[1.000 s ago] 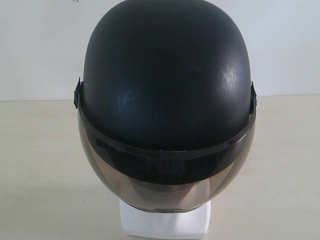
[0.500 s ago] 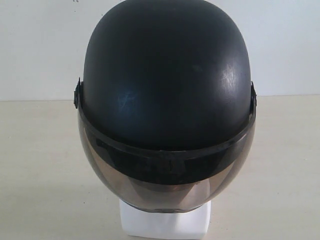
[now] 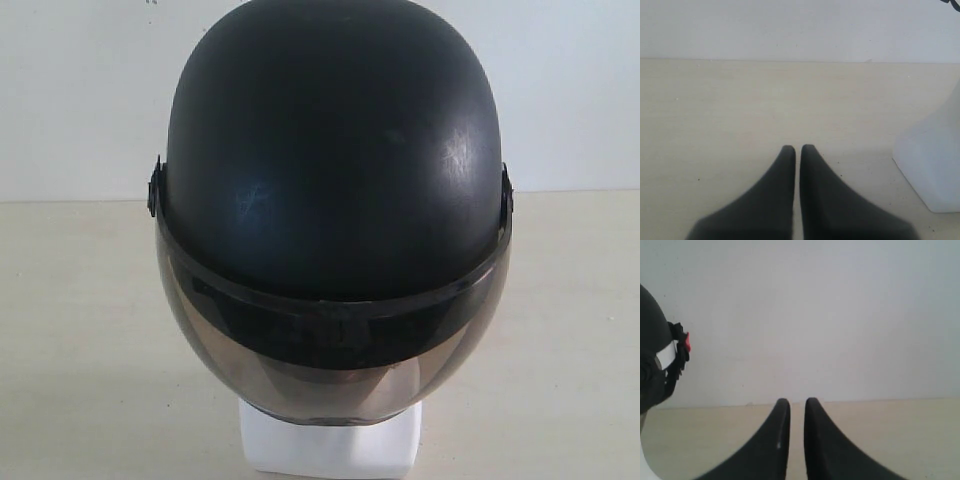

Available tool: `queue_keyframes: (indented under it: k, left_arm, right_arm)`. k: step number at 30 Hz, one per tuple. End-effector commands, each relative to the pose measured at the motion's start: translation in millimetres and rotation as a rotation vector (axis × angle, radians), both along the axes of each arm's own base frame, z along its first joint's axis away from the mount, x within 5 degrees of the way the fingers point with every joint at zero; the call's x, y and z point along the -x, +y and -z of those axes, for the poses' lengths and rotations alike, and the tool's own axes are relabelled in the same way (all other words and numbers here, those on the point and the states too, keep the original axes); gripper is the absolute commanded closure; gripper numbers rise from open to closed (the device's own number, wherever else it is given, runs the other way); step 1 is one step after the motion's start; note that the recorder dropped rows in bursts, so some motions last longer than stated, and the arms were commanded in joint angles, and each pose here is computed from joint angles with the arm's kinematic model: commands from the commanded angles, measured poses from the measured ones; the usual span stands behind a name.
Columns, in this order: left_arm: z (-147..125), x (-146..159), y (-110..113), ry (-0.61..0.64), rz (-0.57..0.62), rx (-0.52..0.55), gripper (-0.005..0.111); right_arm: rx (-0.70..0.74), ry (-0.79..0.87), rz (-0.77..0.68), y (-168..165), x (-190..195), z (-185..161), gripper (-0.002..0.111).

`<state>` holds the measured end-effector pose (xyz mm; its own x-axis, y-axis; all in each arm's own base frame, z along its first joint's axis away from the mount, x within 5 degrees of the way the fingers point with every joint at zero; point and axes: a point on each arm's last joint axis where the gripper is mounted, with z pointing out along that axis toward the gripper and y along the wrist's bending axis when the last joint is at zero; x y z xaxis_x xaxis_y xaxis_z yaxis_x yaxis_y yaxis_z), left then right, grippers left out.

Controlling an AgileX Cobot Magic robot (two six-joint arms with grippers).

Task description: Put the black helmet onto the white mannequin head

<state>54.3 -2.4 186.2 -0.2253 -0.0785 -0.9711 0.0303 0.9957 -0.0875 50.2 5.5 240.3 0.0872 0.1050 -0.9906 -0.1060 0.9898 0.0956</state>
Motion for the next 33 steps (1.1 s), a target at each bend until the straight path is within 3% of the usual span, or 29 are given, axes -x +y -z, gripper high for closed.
queue_keyframes:
  k: [1,33]
  left_arm:
    - [1.1,0.2,0.0,0.0,-0.001,0.0,0.102]
    - [1.1,0.2,0.0,0.0,-0.001,0.0,0.102]
  right_arm:
    - [-0.01,0.024,0.004,-0.1,-2.3,12.2,0.096]
    - [-0.006,0.08,-0.002,0.5,-3.6,21.8,0.096]
